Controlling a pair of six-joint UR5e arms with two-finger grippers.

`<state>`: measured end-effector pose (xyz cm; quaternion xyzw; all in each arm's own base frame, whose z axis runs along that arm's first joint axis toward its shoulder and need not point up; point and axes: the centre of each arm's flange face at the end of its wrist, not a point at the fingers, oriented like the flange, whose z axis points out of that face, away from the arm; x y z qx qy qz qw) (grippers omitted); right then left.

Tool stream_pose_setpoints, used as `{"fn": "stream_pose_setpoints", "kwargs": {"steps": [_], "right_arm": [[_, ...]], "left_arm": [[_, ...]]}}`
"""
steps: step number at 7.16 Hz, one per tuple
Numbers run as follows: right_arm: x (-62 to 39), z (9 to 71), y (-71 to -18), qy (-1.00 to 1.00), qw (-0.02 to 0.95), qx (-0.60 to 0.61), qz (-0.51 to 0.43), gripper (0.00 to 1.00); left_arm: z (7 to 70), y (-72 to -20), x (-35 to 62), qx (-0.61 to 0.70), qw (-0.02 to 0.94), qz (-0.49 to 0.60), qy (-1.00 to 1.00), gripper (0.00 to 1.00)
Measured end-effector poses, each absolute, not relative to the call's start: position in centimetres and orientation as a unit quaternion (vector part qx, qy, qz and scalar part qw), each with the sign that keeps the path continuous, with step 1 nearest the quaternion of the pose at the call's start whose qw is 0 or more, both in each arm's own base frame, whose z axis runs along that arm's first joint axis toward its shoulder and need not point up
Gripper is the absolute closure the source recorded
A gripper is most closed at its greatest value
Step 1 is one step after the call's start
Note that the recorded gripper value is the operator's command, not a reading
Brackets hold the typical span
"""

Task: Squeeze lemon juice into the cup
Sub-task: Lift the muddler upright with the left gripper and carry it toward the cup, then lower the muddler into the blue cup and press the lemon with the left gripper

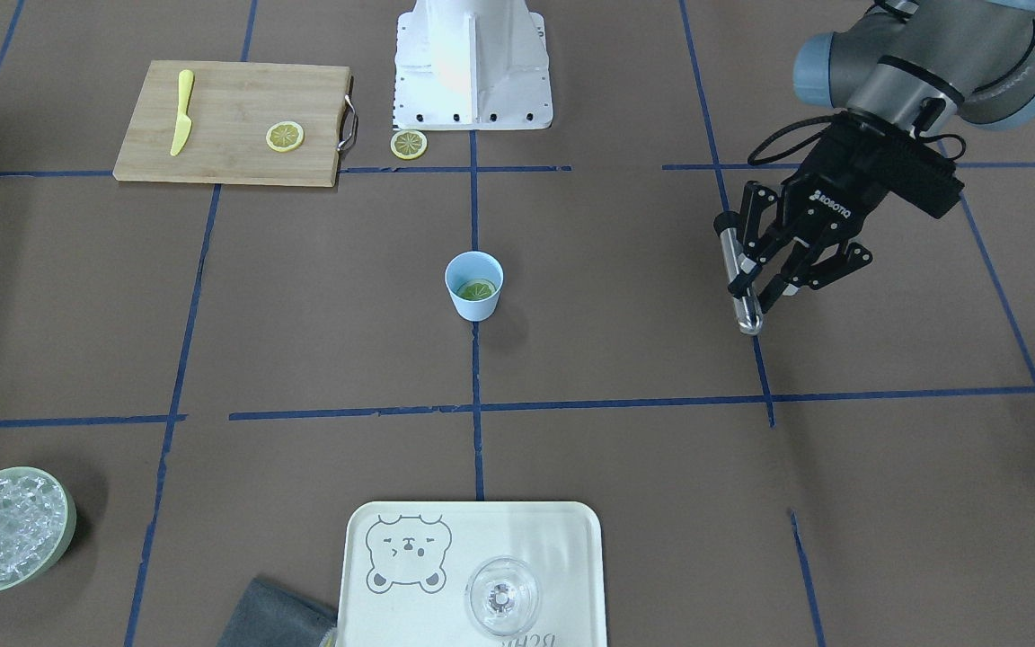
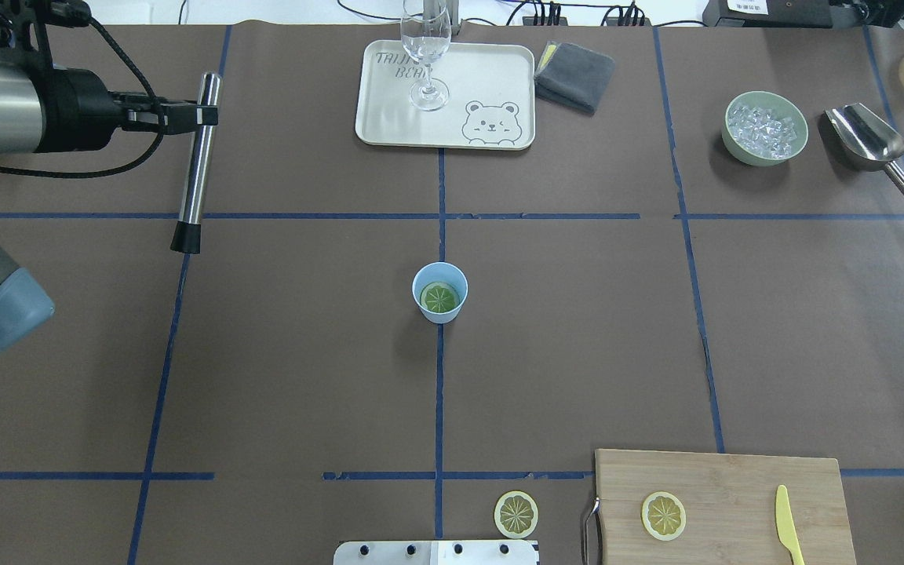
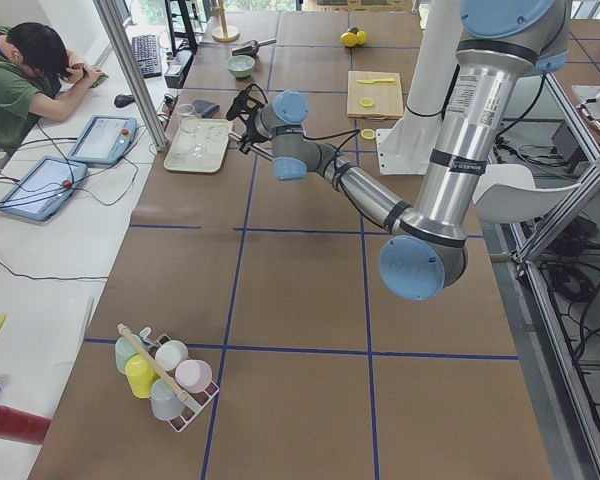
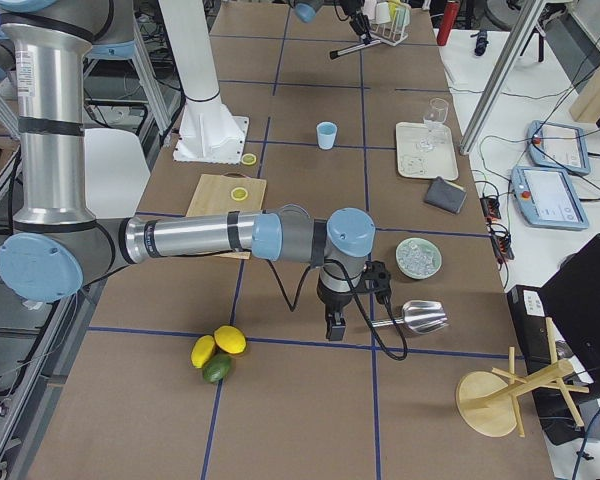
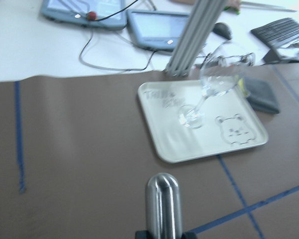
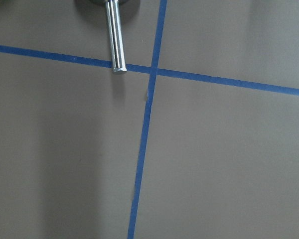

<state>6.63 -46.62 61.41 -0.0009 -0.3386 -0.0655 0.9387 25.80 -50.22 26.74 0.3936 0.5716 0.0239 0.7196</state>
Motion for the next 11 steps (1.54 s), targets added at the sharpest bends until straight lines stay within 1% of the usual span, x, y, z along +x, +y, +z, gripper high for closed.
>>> {"fn": "stream_pose_setpoints", "kwargs": {"steps": [3, 4, 6, 8, 11], "right_arm": [[6.9, 61.8, -46.4, -0.337, 0.939, -0.003, -0.062, 0.0], [7.2, 61.9, -46.2, -0.337, 0.94, -0.003, -0.06, 0.0], [7.8, 62.3, -45.6, -0.337, 0.94, -0.004, -0.054, 0.0], [8.5, 62.5, -45.3, -0.338, 0.94, -0.003, -0.047, 0.0], [9.1, 62.8, -44.8, -0.338, 0.94, -0.004, -0.041, 0.0]], "left_arm": [[20.2, -49.3, 26.0, 0.499, 0.577, 0.056, 0.644, 1.0], [18.6, -48.8, 27.7, 0.527, 0.533, 0.047, 0.66, 1.0], [17.3, -46.8, 34.2, 0.555, 0.469, 0.005, 0.687, 1.0], [17.1, -45.2, 39.8, 0.589, 0.447, -0.012, 0.674, 1.0], [19.4, -44.1, 45.2, 0.627, 0.46, -0.015, 0.628, 1.0]]}}
